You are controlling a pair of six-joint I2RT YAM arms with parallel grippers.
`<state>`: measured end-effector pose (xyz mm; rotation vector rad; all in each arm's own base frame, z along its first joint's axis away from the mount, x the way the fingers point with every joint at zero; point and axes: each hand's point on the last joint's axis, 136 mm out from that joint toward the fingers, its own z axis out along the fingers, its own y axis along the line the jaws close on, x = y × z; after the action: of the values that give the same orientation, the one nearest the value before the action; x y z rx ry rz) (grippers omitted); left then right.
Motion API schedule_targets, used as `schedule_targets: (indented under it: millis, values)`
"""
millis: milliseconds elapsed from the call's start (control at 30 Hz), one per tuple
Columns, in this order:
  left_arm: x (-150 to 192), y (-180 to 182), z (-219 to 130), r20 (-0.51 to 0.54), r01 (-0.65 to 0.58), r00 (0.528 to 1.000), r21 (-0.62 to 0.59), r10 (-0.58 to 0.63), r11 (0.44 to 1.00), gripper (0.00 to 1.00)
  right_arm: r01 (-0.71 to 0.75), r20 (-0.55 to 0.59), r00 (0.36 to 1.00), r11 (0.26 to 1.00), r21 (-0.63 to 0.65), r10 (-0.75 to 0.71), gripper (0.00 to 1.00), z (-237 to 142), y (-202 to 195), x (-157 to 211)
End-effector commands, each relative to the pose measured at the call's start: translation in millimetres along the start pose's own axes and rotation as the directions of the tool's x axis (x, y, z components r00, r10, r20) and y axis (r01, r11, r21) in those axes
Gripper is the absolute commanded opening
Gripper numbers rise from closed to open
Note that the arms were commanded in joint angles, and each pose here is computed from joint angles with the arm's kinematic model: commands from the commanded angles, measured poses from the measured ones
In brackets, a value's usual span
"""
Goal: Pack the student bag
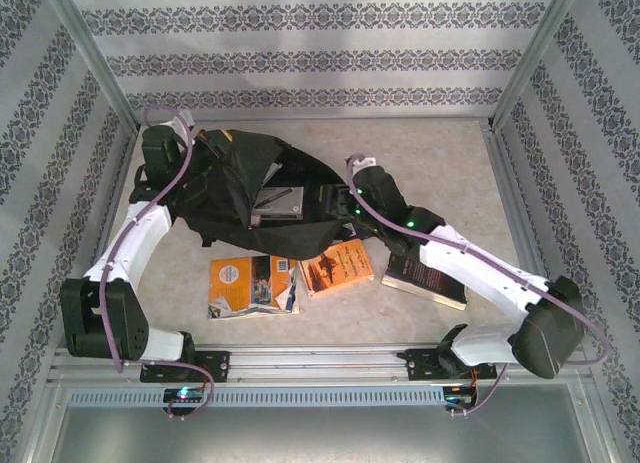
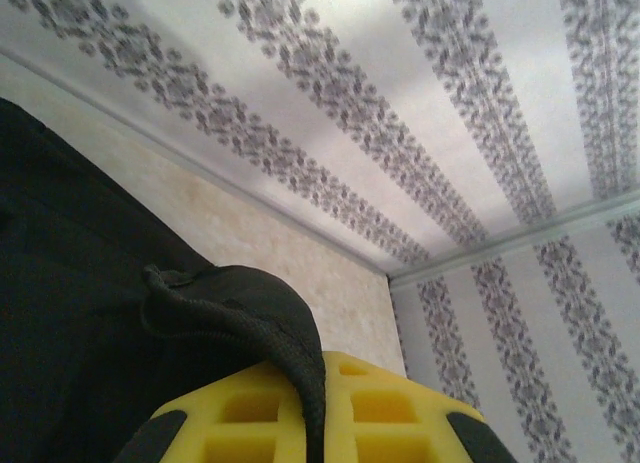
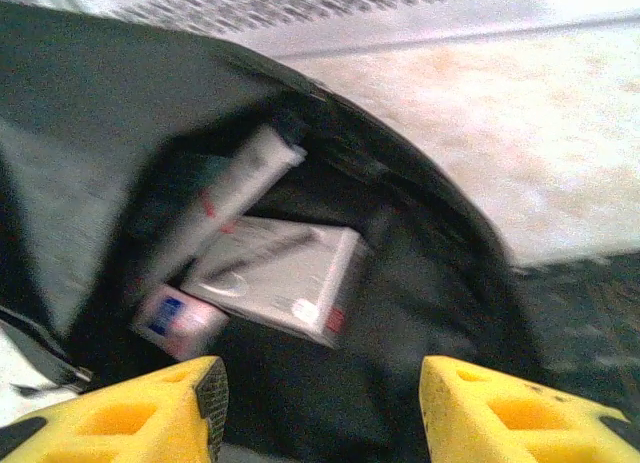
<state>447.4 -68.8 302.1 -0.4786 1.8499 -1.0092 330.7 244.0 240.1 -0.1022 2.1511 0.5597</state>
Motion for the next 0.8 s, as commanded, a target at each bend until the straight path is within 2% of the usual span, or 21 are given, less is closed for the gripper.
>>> schedule_targets:
  millis: [0,233,300,533,700,767]
  values:
    - [-56.1,-13.4,-9.2,0.153,-0.002,0.988,0.031,-0.002,1.000,0.00,0.004,-0.112,0.994,0.989,0.147,0.012,0.55,-7.6,-50.1,32.5]
    - [-62.1,-15.0,-3.7,0.147,-0.006,0.989,0.020,0.003,1.000,0.00,-0.042,-0.212,0.972,0.968,0.248,0.097,0.59,-1.5,-96.7,61.3]
    - [-55.1,-11.8,-1.2,0.128,-0.008,0.992,0.011,0.006,1.000,0.00,-0.066,-0.245,0.962,0.972,0.226,0.122,0.60,3.9,-96.9,67.8]
    - [19.2,5.4,16.8,-0.066,-0.022,0.998,-0.011,0.021,1.000,0.00,-0.039,-0.412,0.903,0.976,0.212,0.125,0.64,20.6,-96.4,106.6]
    - [69.6,19.0,15.1,-0.190,-0.041,0.981,-0.034,0.034,0.999,0.19,-0.031,-0.472,0.871,0.974,0.225,0.137,0.67,16.7,-101.1,131.9]
    - [85.9,19.7,11.4,-0.241,-0.091,0.968,-0.050,0.076,0.995,0.38,-0.044,-0.480,0.863,0.969,0.242,0.159,0.67,11.5,-103.6,139.2]
